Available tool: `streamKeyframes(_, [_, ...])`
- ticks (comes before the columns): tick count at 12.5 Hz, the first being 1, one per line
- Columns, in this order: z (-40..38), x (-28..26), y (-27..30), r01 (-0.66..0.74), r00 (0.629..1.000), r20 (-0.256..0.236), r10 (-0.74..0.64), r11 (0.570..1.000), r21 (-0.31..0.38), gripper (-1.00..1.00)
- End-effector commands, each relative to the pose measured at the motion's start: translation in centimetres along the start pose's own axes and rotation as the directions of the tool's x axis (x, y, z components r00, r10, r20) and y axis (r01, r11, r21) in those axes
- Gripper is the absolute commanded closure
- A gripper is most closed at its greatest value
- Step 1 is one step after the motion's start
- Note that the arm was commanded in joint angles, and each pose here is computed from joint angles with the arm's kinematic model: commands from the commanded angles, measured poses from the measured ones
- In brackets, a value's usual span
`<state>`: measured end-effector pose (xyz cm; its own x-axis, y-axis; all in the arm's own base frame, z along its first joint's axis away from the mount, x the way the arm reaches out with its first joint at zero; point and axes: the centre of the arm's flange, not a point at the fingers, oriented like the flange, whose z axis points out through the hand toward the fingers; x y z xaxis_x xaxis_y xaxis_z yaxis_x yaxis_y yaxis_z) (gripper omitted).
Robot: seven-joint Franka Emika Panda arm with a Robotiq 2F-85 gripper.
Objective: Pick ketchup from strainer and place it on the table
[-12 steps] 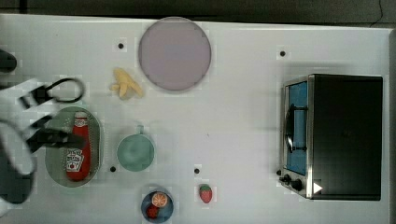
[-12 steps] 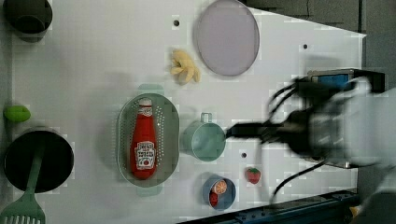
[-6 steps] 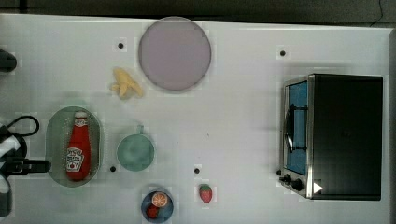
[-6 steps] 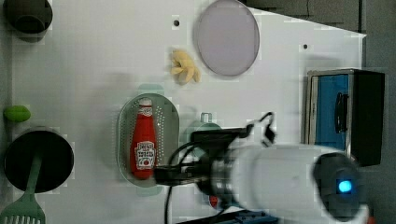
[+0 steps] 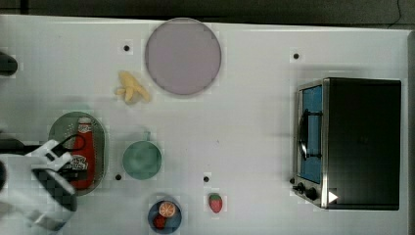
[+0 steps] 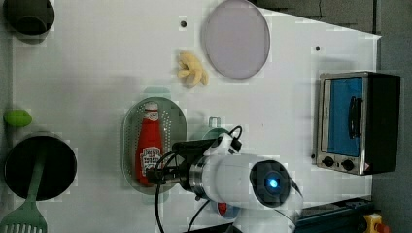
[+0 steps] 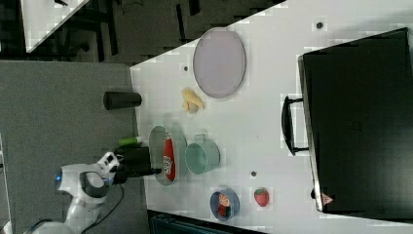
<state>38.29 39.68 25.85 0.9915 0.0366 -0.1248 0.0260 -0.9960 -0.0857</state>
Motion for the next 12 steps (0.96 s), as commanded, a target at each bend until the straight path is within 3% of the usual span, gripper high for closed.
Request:
streamKeyframes(1, [0.9, 2.1, 0.8, -0.133, 0.99, -0.03, 0.136, 0.988, 0.08, -1.0])
streamKeyframes(5, [5.0, 2.5, 1.7, -0.16, 0.987, 0.029, 0.158, 0.985, 0.07, -1.0])
streamKeyframes(8, [7.3, 3.0, 1.9, -0.168, 0.986, 0.031, 0.165, 0.979, 0.114, -1.0])
streamKeyframes(11, [8.8, 3.0, 2.3, -0.168, 0.986, 0.036, 0.165, 0.981, 0.099, -1.0])
streamKeyframes(12, [8.9, 2.9, 2.2, -0.165, 0.986, 0.036, 0.163, 0.982, 0.096, -0.92])
